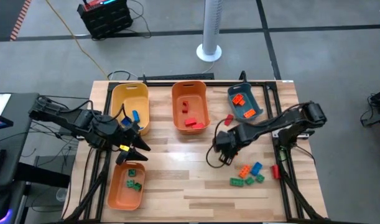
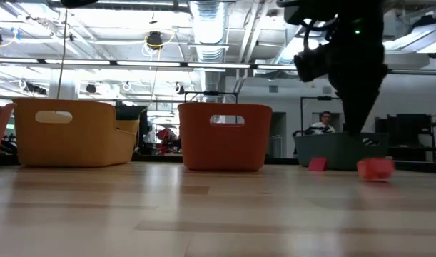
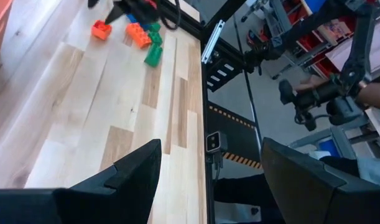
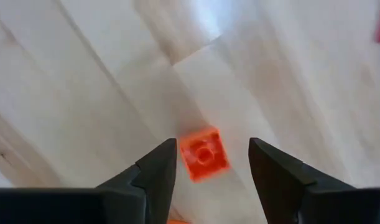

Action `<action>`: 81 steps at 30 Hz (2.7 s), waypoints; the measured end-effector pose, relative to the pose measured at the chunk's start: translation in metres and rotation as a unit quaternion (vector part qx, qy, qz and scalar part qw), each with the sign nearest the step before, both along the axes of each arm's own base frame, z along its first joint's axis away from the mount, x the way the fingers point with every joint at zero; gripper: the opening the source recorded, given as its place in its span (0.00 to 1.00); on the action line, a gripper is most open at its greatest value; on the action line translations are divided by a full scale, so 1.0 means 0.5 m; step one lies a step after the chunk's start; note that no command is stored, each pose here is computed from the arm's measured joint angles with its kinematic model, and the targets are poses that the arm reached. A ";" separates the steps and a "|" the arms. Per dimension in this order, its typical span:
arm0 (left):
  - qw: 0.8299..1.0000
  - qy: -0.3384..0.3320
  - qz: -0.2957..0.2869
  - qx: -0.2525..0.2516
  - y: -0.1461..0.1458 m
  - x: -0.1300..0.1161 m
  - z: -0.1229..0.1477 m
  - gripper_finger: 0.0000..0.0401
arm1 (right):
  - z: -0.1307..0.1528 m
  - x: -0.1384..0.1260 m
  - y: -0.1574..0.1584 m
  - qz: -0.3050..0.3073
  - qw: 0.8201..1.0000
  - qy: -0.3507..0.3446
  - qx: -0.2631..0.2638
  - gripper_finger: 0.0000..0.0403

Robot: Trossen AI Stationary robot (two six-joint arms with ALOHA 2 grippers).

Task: Sort blocks
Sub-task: Put the orange game piece into the blue bin

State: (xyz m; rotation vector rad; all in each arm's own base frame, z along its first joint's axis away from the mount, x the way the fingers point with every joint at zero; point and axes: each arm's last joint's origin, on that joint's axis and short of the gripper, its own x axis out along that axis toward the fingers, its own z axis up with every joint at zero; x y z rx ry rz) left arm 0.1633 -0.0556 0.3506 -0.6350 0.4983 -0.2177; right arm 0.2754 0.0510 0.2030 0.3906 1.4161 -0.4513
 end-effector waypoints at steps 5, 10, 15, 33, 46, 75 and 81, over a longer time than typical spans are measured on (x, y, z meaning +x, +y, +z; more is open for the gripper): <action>1.000 0.007 0.000 0.002 0.000 -0.001 -0.003 0.67 | -0.004 -0.011 -0.026 -0.068 0.997 0.008 0.029 0.59; 1.000 0.007 0.000 0.002 0.000 -0.001 -0.003 0.67 | -0.042 0.002 -0.032 -0.087 0.993 0.030 0.080 0.62; 1.000 0.009 0.001 -0.001 0.000 -0.001 -0.003 0.67 | -0.062 0.010 -0.011 -0.064 0.994 0.038 0.082 0.62; 1.000 0.019 0.002 -0.002 0.001 -0.002 -0.006 0.67 | -0.131 0.038 0.016 -0.076 0.993 0.054 0.068 0.62; 1.000 0.021 0.001 0.000 0.001 -0.003 -0.007 0.67 | -0.116 0.052 0.017 -0.053 0.996 0.034 0.066 0.36; 0.998 0.016 0.040 0.048 0.006 0.003 -0.012 0.67 | 0.120 -0.023 -0.157 -0.120 0.977 -0.170 0.039 0.35; 0.997 0.019 0.060 0.037 0.007 0.003 -0.012 0.67 | 0.145 -0.107 -0.268 -0.230 0.965 -0.127 0.019 0.37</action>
